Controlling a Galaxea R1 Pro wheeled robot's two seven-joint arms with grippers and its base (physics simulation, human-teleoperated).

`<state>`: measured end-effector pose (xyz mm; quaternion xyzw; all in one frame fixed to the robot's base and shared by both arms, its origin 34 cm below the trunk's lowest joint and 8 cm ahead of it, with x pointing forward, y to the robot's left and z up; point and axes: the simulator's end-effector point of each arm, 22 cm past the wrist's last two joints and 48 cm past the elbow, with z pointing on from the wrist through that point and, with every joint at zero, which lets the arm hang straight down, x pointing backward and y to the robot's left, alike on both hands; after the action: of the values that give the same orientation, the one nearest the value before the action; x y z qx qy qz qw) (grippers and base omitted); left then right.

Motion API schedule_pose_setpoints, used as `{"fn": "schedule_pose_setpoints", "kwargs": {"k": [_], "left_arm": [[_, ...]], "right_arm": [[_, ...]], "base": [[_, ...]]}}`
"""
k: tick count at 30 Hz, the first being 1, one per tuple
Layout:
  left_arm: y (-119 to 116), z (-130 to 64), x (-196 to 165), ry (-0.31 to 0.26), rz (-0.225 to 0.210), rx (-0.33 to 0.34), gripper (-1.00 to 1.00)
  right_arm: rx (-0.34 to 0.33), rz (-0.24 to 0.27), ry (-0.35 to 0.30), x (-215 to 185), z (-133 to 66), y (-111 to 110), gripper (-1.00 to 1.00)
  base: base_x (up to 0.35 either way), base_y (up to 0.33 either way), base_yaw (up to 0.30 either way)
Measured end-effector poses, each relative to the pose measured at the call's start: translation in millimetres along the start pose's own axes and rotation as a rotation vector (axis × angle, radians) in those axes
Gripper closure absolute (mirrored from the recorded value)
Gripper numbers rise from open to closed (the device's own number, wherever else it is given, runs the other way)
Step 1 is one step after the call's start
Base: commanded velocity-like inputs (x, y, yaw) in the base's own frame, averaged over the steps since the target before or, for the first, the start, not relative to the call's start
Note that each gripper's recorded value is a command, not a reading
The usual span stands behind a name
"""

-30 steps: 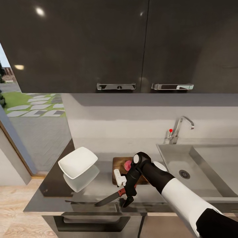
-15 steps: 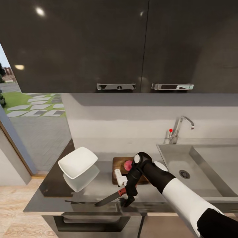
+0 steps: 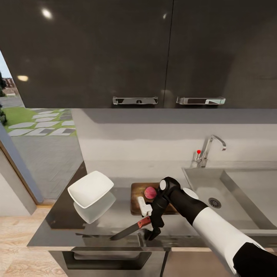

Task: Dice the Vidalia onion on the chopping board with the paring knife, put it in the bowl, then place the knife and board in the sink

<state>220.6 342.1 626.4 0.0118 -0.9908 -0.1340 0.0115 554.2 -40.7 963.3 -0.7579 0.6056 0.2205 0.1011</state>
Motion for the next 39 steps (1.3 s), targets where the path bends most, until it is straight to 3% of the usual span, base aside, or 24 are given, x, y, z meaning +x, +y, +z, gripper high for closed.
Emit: {"fn": "schedule_pose_setpoints", "kwargs": {"k": [39], "left_arm": [[0, 0.0, 0, 0.001, 0.000, 0.000, -1.00]], "right_arm": [[0.056, 0.005, 0.004, 3, -0.5, -12, -1.00]], "base": [[0.000, 0.000, 0.000]]}}
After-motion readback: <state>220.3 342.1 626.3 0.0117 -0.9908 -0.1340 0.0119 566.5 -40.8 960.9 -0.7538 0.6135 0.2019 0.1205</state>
